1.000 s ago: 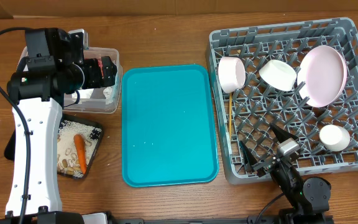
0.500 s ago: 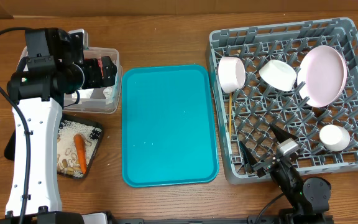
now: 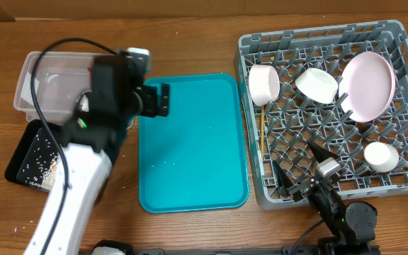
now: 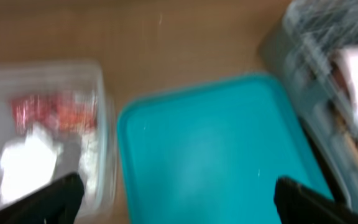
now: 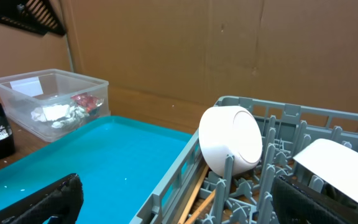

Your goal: Sort waste into correct bins and load items into the dishwasher

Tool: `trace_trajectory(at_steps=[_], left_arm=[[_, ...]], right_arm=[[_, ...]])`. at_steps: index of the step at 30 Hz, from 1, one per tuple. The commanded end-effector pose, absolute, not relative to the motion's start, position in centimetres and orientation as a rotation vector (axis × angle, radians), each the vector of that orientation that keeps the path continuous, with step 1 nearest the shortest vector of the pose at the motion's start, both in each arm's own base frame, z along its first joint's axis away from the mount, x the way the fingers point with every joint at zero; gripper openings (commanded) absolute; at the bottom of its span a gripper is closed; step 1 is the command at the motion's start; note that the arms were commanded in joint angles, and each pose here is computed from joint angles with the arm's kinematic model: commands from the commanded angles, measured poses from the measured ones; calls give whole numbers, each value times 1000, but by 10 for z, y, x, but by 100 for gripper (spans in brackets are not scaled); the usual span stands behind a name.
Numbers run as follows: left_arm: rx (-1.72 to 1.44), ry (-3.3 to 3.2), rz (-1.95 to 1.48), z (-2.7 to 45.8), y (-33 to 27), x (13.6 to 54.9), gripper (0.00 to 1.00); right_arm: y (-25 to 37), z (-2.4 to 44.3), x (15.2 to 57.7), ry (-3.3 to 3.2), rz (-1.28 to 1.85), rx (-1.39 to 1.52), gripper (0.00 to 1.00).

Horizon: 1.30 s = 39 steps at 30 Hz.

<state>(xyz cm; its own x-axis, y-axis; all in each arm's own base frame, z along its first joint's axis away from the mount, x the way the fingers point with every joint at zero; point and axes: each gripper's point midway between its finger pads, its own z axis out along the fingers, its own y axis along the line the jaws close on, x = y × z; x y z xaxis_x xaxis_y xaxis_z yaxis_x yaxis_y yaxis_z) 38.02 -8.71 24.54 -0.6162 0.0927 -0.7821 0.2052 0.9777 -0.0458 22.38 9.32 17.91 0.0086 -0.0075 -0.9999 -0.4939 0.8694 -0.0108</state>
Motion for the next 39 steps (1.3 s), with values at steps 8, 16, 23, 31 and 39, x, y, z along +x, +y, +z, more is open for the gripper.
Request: trace_trajectory(at_steps=[8, 16, 23, 31, 39], left_arm=[[234, 1785, -216, 239, -92, 337, 100], [171, 1567, -194, 238, -69, 285, 100], [128, 1417, -176, 232, -51, 251, 100], [104, 1417, -177, 212, -44, 240, 100], [130, 1495, -191, 193, -48, 241, 100]], right_arm=[[93, 177, 224, 1525, 401, -408, 100], [93, 177, 224, 1525, 401, -408, 100], [93, 177, 224, 1525, 401, -408, 100], [93, 177, 224, 1525, 401, -408, 100], [93, 177, 224, 1525, 401, -408, 100]])
